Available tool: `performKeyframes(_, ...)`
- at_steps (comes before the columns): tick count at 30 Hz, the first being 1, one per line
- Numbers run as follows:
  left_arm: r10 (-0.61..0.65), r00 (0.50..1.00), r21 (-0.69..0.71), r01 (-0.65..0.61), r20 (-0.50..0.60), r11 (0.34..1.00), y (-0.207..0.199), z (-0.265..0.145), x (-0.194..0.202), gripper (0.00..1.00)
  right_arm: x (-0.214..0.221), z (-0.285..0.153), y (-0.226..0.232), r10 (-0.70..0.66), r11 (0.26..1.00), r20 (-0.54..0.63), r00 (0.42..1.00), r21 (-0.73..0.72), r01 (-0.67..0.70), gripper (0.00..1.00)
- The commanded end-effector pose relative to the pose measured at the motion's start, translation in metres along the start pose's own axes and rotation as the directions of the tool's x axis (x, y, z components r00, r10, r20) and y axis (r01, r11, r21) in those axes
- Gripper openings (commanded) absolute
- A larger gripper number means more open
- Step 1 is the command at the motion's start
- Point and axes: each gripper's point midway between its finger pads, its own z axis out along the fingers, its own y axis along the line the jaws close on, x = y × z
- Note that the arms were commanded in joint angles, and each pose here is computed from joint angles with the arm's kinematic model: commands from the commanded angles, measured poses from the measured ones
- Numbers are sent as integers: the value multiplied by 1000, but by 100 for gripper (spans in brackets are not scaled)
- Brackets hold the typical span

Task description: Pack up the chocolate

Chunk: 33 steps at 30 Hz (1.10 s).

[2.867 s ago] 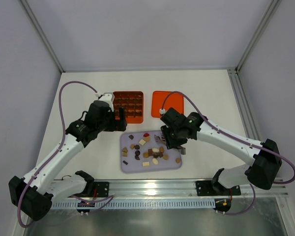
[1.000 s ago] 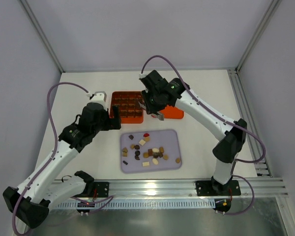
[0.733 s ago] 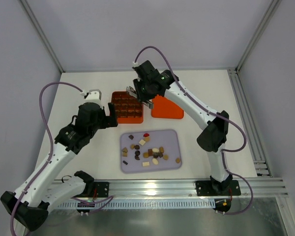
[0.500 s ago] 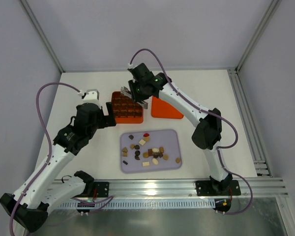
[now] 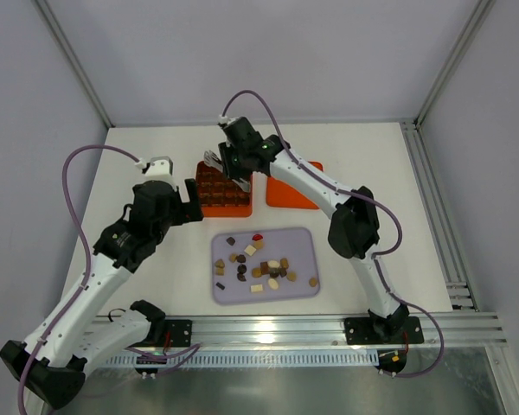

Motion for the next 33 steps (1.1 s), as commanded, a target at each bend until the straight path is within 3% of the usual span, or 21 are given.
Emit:
performKeyframes(1, -19, 999, 4, 19, 35, 1000, -1, -1, -9, 100, -17, 2, 17, 9, 999, 69, 998, -47, -6, 34)
performKeyframes(23, -25, 1000, 20, 25, 19, 999, -3, 0, -5, 100, 2, 18, 13, -14, 1000, 34, 999, 11, 14, 42)
performKeyframes(33, -29, 999, 20, 29, 29, 999, -2, -1, -7, 100, -28, -33, 13, -37, 999, 106, 994, 32, 34, 42)
